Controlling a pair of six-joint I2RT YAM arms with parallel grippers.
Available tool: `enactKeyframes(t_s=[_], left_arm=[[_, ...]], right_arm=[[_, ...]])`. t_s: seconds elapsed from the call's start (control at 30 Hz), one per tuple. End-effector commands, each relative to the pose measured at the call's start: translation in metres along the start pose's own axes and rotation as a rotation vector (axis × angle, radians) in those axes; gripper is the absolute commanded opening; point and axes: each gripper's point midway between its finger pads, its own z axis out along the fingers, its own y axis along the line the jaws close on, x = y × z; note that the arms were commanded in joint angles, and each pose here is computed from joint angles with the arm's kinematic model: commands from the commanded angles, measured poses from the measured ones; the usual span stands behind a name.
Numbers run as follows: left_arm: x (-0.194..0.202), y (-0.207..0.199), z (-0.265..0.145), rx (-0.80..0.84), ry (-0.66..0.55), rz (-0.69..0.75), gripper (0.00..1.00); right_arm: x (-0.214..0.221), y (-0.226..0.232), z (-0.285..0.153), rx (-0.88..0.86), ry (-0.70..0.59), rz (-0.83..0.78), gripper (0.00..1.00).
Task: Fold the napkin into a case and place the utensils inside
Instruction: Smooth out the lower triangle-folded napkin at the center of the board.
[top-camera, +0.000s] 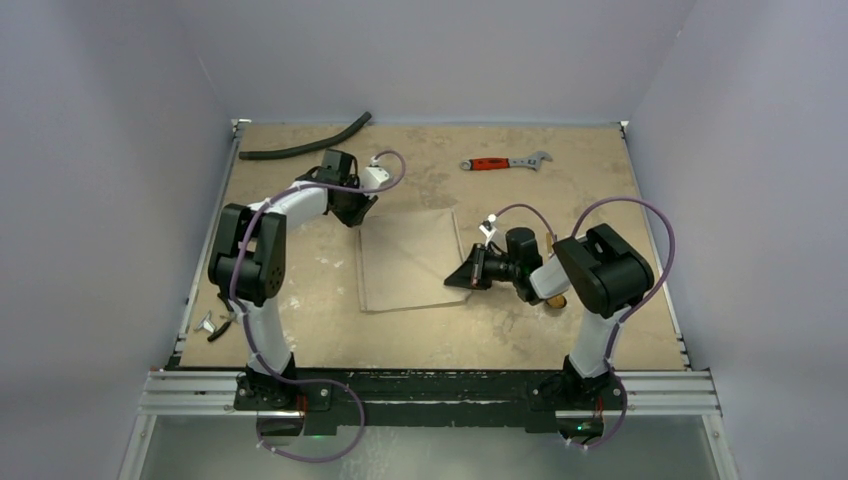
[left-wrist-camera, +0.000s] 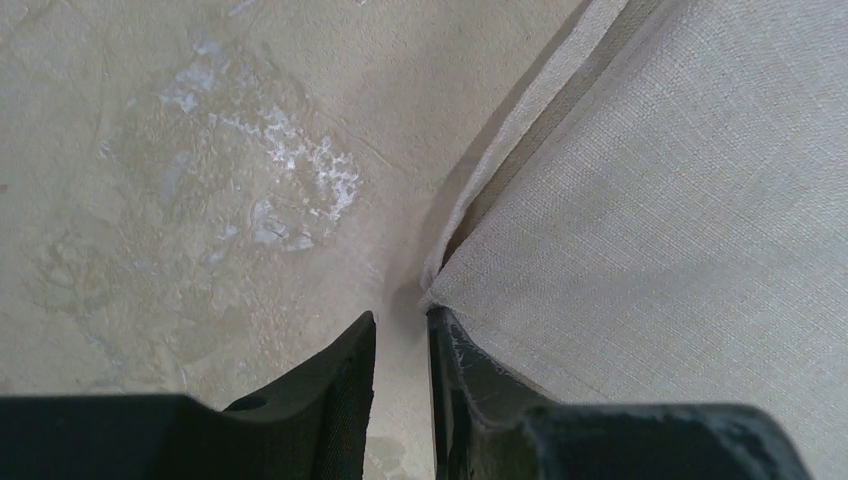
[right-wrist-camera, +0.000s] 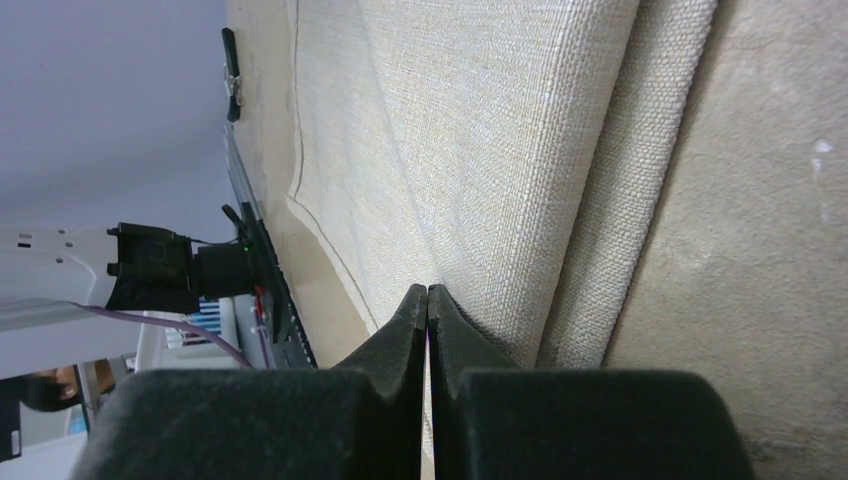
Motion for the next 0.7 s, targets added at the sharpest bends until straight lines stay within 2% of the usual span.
enactKeyframes(t_s=[0.0, 0.23, 0.47, 0.5, 0.63, 0.67], left_arm=[[0.002, 0.012, 0.007, -0.063, -0.003, 0.03, 0.24], [-0.023, 0.019, -0.019, -0.09, -0.066, 0.02, 0.25], [-0.069, 0.04, -0.086, -0.089, -0.204, -0.022, 0.32], [-0.075, 0.042, -0.097, -0.087, -0.226, -0.026, 0.33], [-0.096, 0.033, -0.136, -0.01, -0.323, -0.02, 0.38], [-0.097, 0.022, -0.141, 0.039, -0.336, -0.003, 0.43]], right_arm=[[-0.002, 0.0, 0.0, -0.011, -0.024, -0.006, 0.01], [-0.017, 0.022, -0.004, -0.044, -0.049, -0.044, 0.04], [-0.064, 0.072, -0.02, -0.011, -0.119, -0.256, 0.17], [-0.074, 0.081, -0.024, 0.006, -0.134, -0.299, 0.22], [-0.13, 0.114, -0.048, 0.151, -0.255, -0.504, 0.52], [-0.143, 0.125, -0.055, 0.173, -0.284, -0.558, 0.59]])
